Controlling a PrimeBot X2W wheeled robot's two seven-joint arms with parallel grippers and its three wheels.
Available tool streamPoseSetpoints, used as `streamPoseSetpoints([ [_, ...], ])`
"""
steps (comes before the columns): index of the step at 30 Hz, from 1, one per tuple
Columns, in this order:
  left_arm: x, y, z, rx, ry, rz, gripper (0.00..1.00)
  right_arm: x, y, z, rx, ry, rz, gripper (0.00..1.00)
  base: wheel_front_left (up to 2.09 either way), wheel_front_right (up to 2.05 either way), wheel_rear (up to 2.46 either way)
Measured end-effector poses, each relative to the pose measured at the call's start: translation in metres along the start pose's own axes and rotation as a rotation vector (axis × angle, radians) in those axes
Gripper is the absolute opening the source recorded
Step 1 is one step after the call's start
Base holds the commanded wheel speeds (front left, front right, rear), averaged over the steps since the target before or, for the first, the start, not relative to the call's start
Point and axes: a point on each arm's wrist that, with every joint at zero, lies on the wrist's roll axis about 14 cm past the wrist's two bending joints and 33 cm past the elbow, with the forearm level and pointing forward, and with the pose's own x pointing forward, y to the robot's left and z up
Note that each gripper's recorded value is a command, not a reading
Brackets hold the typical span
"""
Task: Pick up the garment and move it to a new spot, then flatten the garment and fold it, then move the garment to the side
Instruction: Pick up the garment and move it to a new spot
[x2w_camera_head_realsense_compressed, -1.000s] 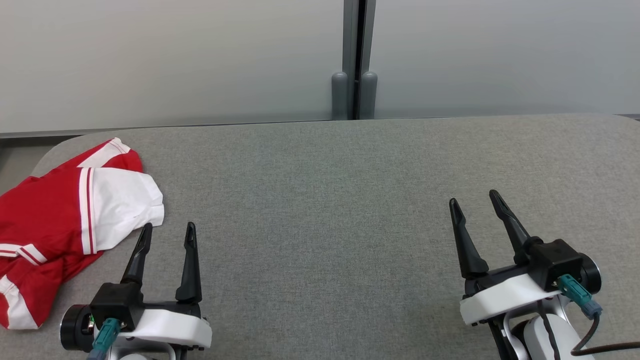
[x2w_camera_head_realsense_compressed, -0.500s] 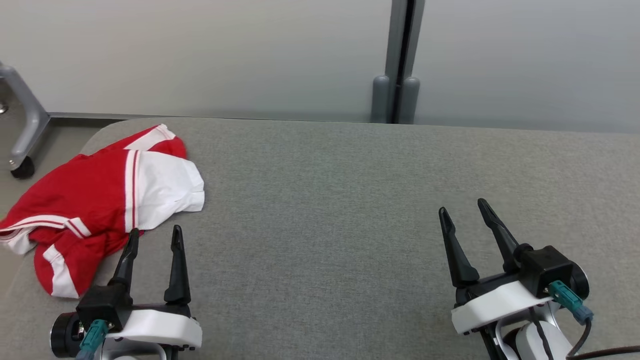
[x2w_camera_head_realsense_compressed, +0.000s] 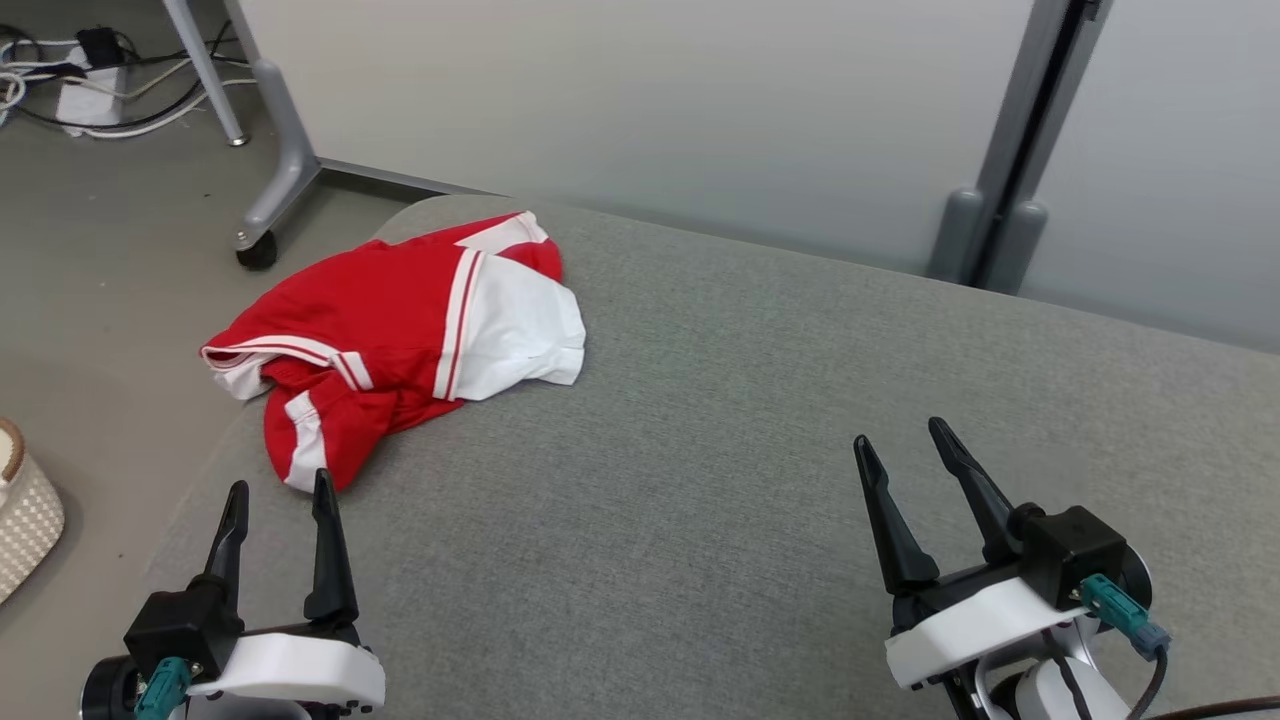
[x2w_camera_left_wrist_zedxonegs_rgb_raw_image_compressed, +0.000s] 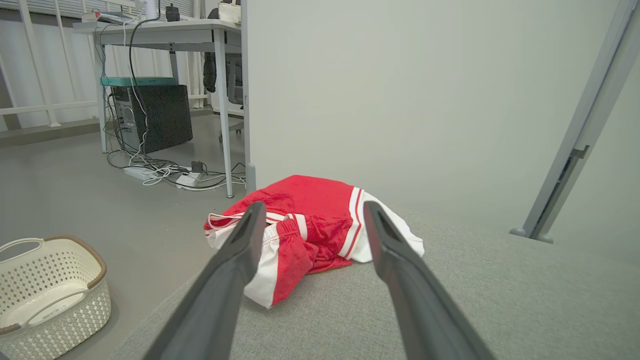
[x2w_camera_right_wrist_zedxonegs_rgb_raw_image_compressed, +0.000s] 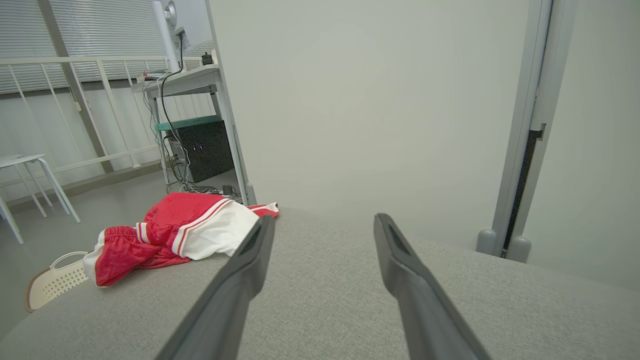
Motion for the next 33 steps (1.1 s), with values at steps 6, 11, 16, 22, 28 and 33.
streamPoseSetpoints([
  [6, -0.018, 0.034, 0.003, -0.001, -0.005, 0.100, 1.00, 0.013, 0.023, -0.004, 0.020, 0.008, 0.072, 1.00, 0.00, 0.00, 0.00],
  [11, -0.025, 0.047, 0.003, -0.006, -0.004, 0.142, 1.00, 0.019, 0.034, -0.007, 0.031, 0.011, 0.105, 1.00, 0.00, 0.00, 0.00],
  [16, -0.025, 0.045, -0.009, -0.027, 0.039, 0.135, 1.00, 0.020, 0.034, -0.008, 0.040, 0.012, 0.106, 1.00, 0.00, 0.00, 0.00],
  [22, 0.001, 0.028, -0.006, -0.064, 0.112, 0.057, 1.00, 0.018, 0.020, -0.008, 0.044, 0.009, 0.068, 1.00, 0.00, 0.00, 0.00],
  [28, 0.041, 0.024, 0.013, -0.038, 0.179, -0.011, 1.00, 0.018, 0.000, -0.006, 0.040, -0.006, 0.027, 1.00, 0.00, 0.00, 0.00],
  [33, 0.081, 0.022, 0.023, -0.005, 0.266, -0.052, 1.00, 0.020, -0.021, -0.005, 0.034, -0.018, -0.010, 1.00, 0.00, 0.00, 0.00],
])
